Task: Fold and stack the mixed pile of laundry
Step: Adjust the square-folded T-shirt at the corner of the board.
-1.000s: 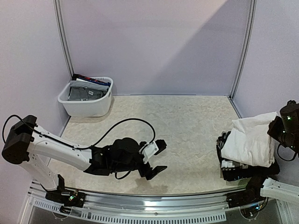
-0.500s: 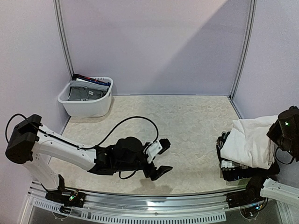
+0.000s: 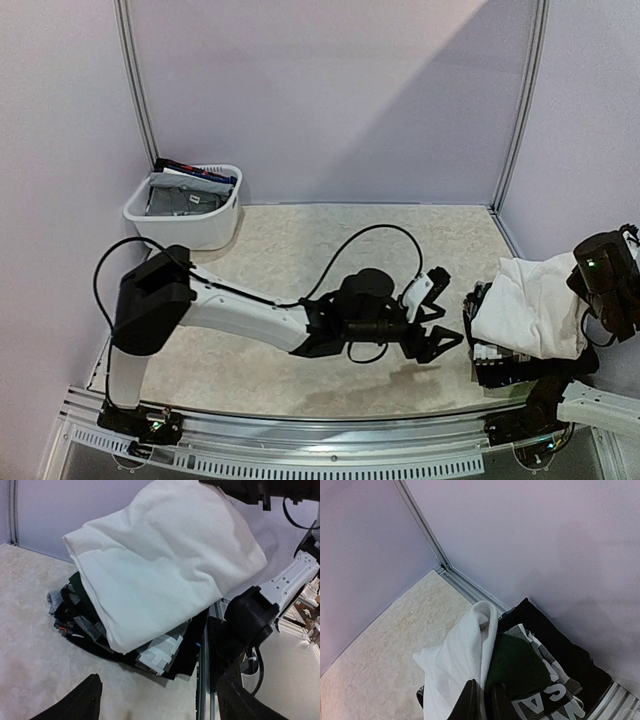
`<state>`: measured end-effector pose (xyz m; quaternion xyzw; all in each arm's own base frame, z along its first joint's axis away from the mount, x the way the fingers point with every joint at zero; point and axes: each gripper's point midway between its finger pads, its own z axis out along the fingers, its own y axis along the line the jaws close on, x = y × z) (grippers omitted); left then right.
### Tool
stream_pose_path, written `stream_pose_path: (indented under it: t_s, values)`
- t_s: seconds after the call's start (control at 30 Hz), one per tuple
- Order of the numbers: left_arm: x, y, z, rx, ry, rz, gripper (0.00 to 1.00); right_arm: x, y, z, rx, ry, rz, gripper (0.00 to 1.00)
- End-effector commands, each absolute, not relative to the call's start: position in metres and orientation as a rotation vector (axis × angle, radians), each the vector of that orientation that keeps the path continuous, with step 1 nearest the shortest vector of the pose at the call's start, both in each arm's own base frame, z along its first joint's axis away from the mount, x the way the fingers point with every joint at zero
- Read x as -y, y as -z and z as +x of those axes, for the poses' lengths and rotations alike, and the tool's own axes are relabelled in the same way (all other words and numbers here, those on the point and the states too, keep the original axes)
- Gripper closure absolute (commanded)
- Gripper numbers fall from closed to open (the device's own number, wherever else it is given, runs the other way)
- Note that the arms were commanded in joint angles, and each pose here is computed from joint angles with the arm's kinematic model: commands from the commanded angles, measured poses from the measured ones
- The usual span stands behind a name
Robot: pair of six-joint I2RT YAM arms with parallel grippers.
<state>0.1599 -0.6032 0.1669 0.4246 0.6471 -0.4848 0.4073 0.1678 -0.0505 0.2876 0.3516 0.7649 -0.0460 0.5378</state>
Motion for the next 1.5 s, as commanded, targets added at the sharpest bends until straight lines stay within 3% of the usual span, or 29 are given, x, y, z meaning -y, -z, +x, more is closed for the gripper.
stream_pose_path:
  t_s: [0.0,0.07,0.23,0.53,0.63,0.9,1.47]
  values:
    - [0.634,-0.147,0.171,-1.65,1.349,1.071,0.21,0.067,-0.28,0.157,-1.802,0.246,0.864,0.87]
    - [0.647,-0.141,0.17,-1.635,1.381,1.088,0.22,0.059,-0.279,0.166,-1.781,0.185,0.85,0.87]
    - [0.669,-0.123,0.187,-1.649,1.365,1.067,0.22,0.064,-0.271,0.163,-1.759,0.209,0.822,1.0]
    - [0.69,-0.108,0.194,-1.618,1.432,1.053,0.31,0.06,-0.271,0.171,-1.752,0.244,0.772,1.0]
    - [0.694,-0.109,0.194,-1.602,1.447,1.055,0.47,0.058,-0.264,0.178,-1.76,0.285,0.776,1.0]
    - [0.693,-0.11,0.189,-1.582,1.496,1.048,1.0,0.071,-0.241,0.203,-1.841,0.352,0.851,1.0]
    - [0.68,-0.119,0.15,-1.604,1.569,1.009,1.0,0.133,-0.212,0.229,-1.869,0.432,1.015,1.0]
